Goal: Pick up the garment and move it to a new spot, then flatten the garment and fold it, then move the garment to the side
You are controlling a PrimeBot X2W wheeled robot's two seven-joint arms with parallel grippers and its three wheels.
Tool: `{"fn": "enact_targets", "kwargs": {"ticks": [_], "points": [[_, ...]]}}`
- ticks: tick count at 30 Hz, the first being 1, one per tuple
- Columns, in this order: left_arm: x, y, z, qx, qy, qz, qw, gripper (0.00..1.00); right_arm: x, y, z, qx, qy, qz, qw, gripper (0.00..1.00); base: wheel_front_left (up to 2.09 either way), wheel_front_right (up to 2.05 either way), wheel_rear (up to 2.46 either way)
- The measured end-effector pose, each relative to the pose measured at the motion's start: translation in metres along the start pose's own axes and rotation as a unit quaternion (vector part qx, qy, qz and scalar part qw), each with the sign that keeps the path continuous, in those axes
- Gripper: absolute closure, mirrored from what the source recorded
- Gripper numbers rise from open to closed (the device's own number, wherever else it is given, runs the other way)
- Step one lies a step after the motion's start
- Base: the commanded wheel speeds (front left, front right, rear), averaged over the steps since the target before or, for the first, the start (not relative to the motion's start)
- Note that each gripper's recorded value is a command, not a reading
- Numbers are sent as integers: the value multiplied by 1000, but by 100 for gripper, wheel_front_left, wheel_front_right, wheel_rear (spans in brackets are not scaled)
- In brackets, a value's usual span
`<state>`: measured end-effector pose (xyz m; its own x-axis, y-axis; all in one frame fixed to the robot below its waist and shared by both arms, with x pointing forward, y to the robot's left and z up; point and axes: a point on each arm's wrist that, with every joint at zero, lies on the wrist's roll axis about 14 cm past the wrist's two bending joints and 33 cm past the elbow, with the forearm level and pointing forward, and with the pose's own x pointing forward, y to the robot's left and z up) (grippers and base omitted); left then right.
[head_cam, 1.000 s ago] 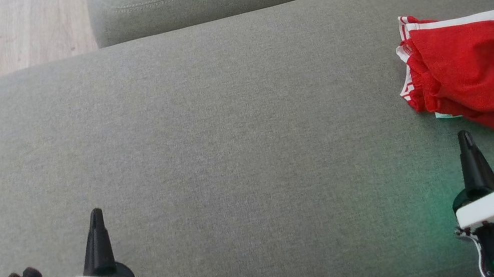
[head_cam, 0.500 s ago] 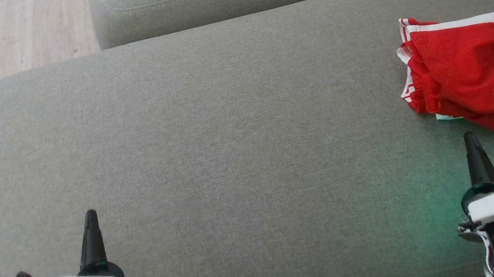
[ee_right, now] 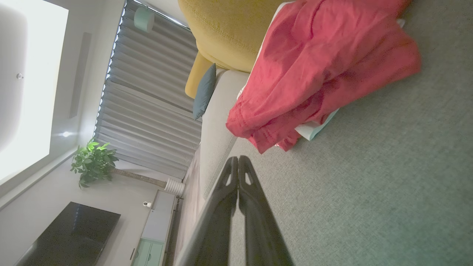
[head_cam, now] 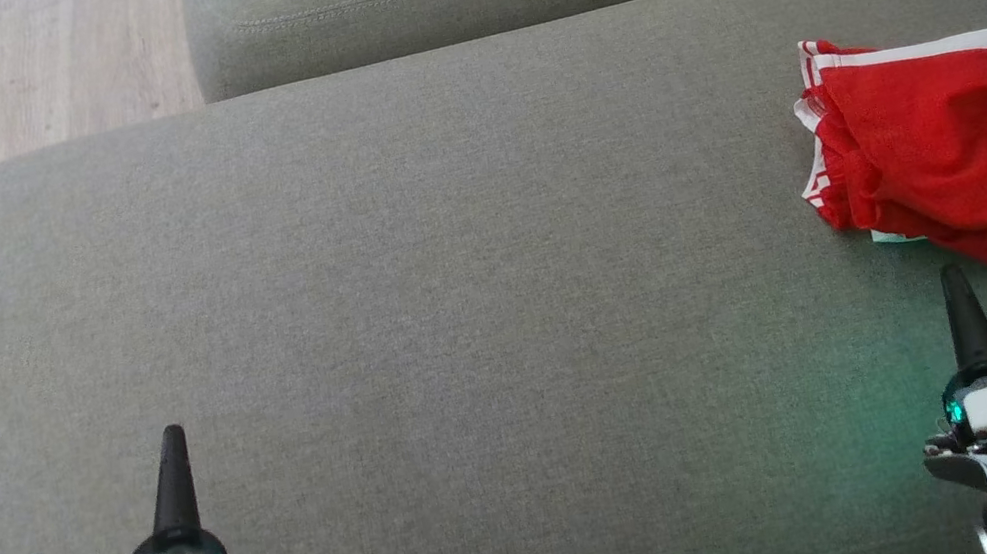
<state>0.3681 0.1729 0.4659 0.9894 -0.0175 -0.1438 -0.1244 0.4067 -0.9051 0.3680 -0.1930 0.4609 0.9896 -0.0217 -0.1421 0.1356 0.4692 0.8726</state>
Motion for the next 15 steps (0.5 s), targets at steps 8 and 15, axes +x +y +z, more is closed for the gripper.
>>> {"fn": "enact_targets", "kwargs": {"ticks": [8, 15], "points": [[0, 0, 0, -41, 4, -2, 999, 100, 0, 0, 2, 51, -1, 0, 999, 100, 0, 0, 0], [3, -5, 4, -77, 4, -11, 997, 100, 2, 3, 7, 93, -6, 5, 996, 100, 0, 0, 0]]}}
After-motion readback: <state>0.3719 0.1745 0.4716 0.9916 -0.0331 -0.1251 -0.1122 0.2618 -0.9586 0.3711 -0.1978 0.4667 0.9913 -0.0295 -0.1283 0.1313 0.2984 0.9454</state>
